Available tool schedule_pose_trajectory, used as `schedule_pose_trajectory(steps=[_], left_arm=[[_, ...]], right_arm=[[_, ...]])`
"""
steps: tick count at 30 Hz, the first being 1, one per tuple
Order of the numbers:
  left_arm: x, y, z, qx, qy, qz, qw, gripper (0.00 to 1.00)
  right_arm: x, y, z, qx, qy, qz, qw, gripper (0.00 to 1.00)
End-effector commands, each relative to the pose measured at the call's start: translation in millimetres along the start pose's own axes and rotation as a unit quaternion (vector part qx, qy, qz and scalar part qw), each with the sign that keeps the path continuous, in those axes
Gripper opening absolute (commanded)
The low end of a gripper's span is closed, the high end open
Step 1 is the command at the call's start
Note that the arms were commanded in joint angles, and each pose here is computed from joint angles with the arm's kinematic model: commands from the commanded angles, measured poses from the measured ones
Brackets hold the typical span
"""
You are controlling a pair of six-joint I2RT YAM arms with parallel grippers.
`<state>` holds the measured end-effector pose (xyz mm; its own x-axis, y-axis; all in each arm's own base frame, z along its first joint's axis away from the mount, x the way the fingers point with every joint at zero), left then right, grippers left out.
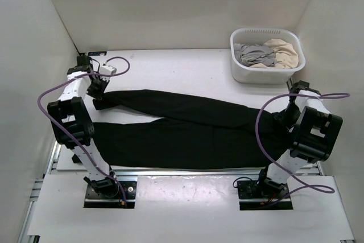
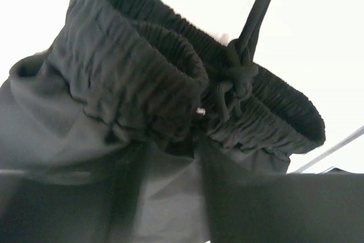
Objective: Fold and stack the trousers
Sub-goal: Fold the trousers
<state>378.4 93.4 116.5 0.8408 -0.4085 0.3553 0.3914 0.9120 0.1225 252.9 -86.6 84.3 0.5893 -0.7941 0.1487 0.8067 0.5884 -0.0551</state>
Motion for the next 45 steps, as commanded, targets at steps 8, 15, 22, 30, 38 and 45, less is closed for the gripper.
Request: schedule_pose_trajectory(steps=[8,15,22,30,38,45], left_arm=[[17.9,19.9,22.7,0.03,-0.025,-0.007,0.999,0.14],[27.6,72.9,97.5,0.159,-0.042,-0.021,0.986,0.14],[-34.3,34.9,112.2,0.149,0.032,-0.045,0.987,0.14],[-93.9,32.0,165.6,0.213,0.043,-0.017,0.976,0.14],[-139.5,7.5,143.7,0.163,0.067,-0.007,0.984,0.14],[-181.2,-16.5,133.5,0.122,0.137,-0.013,0.983,0.14]], right_arm=[[35.2,0.6,25.8,-0.018,-0.074,-0.028,0.997,0.0],[35.2,-32.6,78.2,-0.01,-0.131,-0.068,0.989,0.0],[-18.8,-54.1,67.0,0.047,-0.068,-0.093,0.992,0.0],[-54.1,-77.1,78.8,0.057,-0.08,-0.118,0.988,0.0],[-86.5,-78.7,51.8,0.067,-0.042,-0.119,0.99,0.0],[-95.0,-92.1,54.3,0.035,-0.049,-0.116,0.991,0.0]])
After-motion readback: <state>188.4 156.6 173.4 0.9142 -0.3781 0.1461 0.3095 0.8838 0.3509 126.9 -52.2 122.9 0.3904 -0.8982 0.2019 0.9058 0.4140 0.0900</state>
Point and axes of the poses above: each gripper's point midway between its finger pads, its own z axis back along the fingers, its own y axis along the line the jaws close on, x = y × z, the point moved 4 cm from there along z, back along the fingers, and after that the axes turned 4 degrees about z, right-handed, at the moved point
